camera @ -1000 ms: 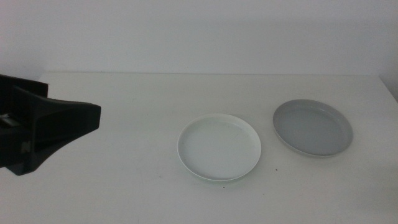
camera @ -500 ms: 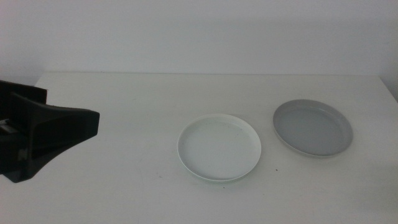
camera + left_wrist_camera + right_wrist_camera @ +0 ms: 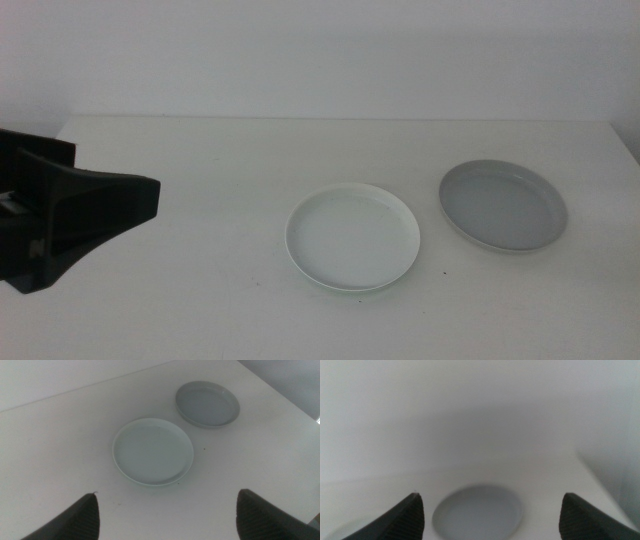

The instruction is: Stack the three bowls on top of each other.

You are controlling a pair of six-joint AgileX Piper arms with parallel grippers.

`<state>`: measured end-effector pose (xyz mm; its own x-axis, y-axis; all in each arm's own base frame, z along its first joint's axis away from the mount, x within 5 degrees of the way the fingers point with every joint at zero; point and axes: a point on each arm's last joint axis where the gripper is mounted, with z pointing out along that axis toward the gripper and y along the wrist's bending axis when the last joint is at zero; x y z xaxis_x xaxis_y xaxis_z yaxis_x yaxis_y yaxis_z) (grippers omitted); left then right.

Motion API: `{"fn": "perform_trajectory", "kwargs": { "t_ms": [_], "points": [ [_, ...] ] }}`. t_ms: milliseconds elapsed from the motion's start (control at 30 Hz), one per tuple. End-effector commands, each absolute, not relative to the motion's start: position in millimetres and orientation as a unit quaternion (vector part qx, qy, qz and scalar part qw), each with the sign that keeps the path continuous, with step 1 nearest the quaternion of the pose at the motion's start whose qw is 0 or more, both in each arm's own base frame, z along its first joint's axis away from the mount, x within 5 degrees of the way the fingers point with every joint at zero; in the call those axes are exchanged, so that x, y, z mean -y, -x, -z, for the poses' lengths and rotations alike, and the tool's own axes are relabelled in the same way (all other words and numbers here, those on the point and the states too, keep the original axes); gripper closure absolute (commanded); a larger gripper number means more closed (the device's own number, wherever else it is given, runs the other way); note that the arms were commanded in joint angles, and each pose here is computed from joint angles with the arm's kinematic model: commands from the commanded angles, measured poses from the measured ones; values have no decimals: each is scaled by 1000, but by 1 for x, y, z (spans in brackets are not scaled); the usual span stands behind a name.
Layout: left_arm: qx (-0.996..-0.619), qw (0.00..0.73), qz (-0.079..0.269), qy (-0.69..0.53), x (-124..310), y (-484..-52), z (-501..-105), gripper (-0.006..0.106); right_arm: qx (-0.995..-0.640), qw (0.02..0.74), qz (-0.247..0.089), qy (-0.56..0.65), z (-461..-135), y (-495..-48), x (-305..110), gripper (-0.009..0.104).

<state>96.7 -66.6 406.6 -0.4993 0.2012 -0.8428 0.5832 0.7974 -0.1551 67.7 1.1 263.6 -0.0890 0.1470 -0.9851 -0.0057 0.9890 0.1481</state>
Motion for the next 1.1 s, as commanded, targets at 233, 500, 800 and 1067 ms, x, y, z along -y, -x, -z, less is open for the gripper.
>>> {"fn": "perform_trajectory", "kwargs": {
  "t_ms": [233, 500, 800, 1067],
  "points": [
    [-838, 443, 221, -229, 67, -96, -406, 7, -919, 379, -47, -95, -329, -110, -2, 3],
    [-838, 443, 221, -229, 67, -96, -406, 7, -922, 362, -75, -111, -340, -147, -7, 3],
    [-837, 445, 221, -228, 67, -96, -407, 7, -940, 316, -69, -111, -327, -162, -7, 3],
    [-834, 453, 219, -226, 66, -98, -408, 7, -968, 230, -14, -99, -312, -229, 4, 6]
  ]
}}
